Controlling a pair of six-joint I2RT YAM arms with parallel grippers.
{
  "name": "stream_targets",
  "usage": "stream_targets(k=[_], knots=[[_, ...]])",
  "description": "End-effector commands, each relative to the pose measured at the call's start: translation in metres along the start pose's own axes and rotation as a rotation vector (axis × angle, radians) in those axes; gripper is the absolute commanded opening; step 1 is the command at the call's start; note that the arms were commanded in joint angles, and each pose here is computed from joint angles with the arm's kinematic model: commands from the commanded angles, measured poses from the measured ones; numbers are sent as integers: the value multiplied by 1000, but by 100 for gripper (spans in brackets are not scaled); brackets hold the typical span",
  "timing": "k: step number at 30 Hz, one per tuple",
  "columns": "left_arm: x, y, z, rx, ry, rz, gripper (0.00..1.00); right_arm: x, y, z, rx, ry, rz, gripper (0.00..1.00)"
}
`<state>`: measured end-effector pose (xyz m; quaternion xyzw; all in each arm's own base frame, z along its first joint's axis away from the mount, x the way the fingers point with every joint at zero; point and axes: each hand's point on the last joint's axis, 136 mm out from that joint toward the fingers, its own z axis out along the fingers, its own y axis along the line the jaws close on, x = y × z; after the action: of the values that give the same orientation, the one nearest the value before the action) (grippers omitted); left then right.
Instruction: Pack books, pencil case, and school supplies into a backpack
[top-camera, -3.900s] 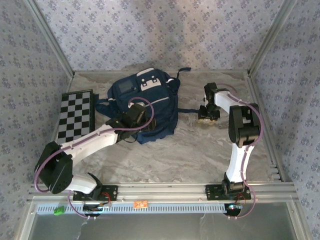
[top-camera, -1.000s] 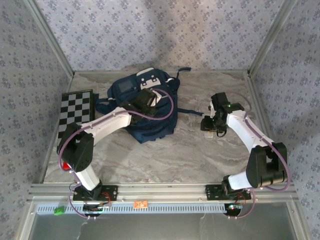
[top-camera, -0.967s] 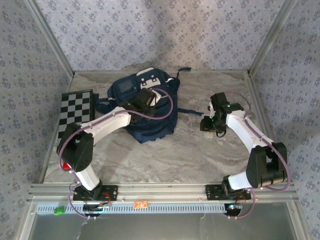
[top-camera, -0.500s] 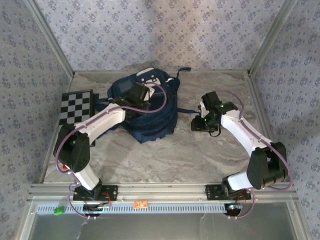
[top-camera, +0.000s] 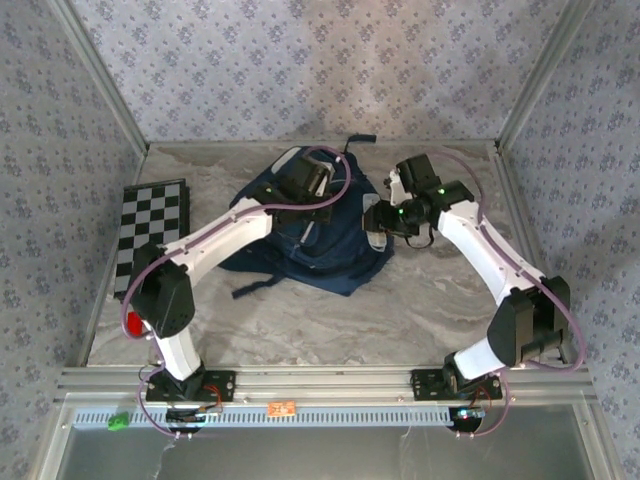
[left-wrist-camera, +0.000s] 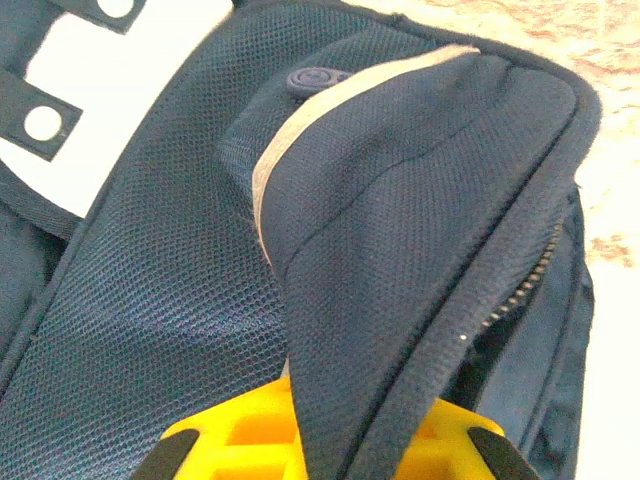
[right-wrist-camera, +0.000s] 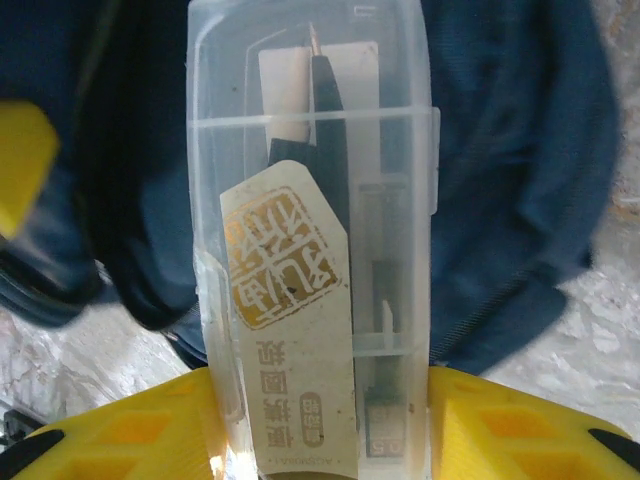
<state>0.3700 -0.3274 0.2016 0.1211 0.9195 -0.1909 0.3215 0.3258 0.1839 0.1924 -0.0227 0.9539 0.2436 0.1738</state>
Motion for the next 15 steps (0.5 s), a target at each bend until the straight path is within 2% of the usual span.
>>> stream_targets(k=[1,10,15], knots=[[-37,-32,-16,150,-98,-157,0,-4,17,11,-71,39,18,50],[-33,-35,-5,167,-76,-233,0,-31,30,50,-112,24,73,51],[-30,-29,-4,147,-73,-259,0,-42,23,67,-74,9,107,54]])
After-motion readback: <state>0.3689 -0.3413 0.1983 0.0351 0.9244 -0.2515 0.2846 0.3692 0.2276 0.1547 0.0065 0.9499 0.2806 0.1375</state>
